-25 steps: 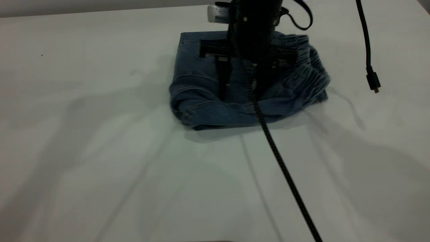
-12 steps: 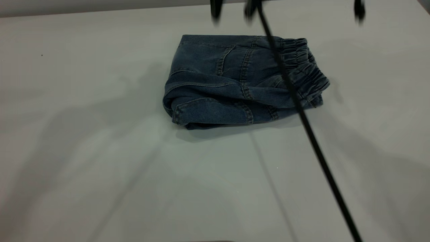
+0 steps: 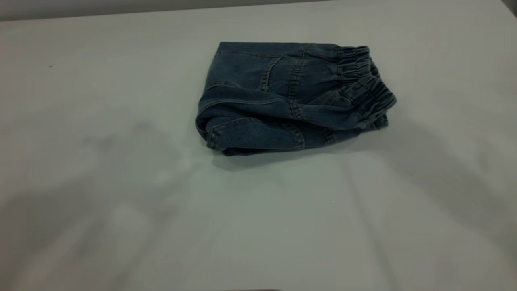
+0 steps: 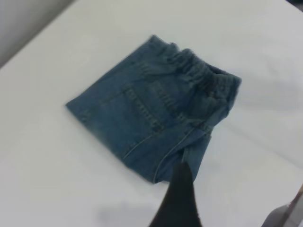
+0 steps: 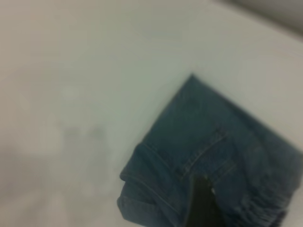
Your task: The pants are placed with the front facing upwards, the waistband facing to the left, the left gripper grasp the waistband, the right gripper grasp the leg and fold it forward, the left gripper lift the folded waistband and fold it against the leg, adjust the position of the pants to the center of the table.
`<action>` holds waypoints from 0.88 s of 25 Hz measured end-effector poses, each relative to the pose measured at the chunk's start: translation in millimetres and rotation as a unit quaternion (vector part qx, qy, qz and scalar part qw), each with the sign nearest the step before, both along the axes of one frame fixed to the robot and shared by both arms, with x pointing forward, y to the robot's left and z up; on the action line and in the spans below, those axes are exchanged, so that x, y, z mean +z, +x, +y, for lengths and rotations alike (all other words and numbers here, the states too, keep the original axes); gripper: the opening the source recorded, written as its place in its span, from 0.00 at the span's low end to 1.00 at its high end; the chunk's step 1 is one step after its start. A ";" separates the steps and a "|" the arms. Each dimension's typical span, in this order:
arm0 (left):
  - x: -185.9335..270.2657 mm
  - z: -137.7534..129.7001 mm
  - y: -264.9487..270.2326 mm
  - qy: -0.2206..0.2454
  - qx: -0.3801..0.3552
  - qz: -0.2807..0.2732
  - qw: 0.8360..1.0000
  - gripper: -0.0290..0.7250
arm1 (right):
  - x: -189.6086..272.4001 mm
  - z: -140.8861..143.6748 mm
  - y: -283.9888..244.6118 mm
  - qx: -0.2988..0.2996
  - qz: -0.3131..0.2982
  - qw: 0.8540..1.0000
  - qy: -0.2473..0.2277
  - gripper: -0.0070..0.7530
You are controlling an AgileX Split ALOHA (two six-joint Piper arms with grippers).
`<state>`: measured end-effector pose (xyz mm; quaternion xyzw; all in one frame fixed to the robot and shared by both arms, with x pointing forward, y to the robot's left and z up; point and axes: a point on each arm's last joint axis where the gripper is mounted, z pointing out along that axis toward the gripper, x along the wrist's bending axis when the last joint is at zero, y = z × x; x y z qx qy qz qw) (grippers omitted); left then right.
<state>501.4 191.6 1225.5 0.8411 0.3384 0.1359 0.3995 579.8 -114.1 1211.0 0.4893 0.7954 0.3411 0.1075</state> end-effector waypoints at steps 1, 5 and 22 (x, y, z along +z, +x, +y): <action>4.4 2.1 -5.1 -0.003 0.008 -0.004 1.000 0.81 | 15.7 -8.6 -17.6 0.005 -0.018 1.000 0.003 0.52; 10.0 11.0 -27.9 -0.009 0.038 -0.002 0.999 0.81 | 46.2 -44.3 -89.9 0.019 -0.054 0.998 0.004 0.52; -119.7 71.7 -150.8 0.105 0.191 0.114 0.969 0.81 | -127.6 -157.2 -282.5 -0.087 -0.022 0.995 -0.042 0.52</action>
